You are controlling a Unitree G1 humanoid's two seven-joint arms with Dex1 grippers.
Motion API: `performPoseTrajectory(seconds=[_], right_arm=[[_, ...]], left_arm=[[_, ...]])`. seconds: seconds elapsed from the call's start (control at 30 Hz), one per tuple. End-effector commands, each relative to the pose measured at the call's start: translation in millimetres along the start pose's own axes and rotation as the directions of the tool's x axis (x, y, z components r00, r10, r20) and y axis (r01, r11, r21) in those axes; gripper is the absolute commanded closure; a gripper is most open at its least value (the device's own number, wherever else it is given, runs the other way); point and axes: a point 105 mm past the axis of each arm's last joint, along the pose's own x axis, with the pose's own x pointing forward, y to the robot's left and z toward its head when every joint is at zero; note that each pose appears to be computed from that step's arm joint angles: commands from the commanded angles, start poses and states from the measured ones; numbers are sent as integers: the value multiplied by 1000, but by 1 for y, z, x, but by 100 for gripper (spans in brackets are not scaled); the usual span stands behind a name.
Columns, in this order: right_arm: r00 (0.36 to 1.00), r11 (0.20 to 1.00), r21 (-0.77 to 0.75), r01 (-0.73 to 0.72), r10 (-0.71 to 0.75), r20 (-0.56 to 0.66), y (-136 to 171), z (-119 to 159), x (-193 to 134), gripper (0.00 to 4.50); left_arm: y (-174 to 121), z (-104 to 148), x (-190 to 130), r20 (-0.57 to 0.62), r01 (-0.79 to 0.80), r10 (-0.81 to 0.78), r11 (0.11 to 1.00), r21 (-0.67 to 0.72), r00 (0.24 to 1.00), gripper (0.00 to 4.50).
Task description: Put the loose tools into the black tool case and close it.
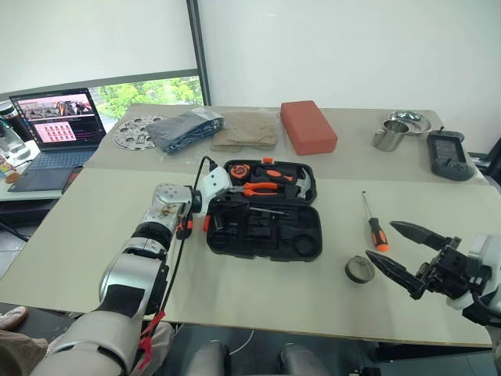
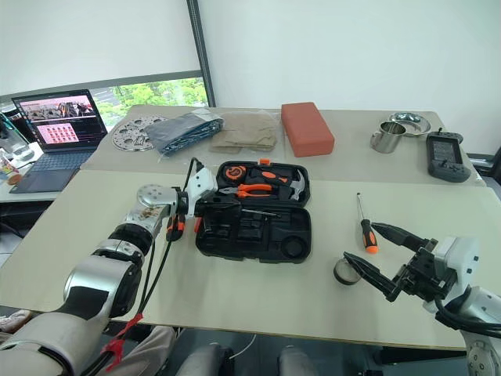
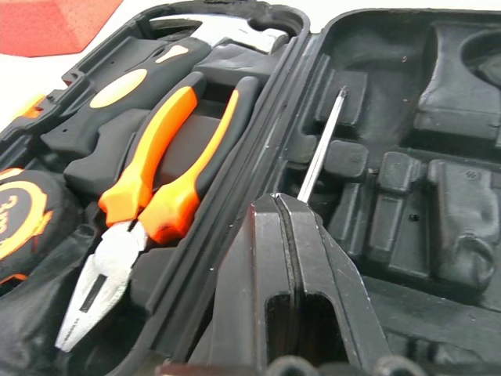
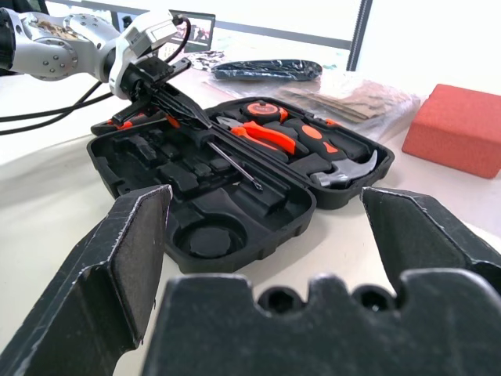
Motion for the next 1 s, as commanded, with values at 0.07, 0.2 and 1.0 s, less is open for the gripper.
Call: performPoseTrajectory(seconds=[0.07,0.2,1.0], right_arm=[[1000,1000,-30,-9,10,20,-1,8,1,0],[1000,999,-31,-11,11,21,-1,9,3,0],[997,999,-17,42,-43,-68,-7,-2,-2,0]], left_arm=[[-18,-21,10,-32,48,-52,994,-98,998,449],[-19,-20,15,-20,37,-39,994,-106,999,449],[-11,-6,13,5,16,-16,999,-39,1000,449]])
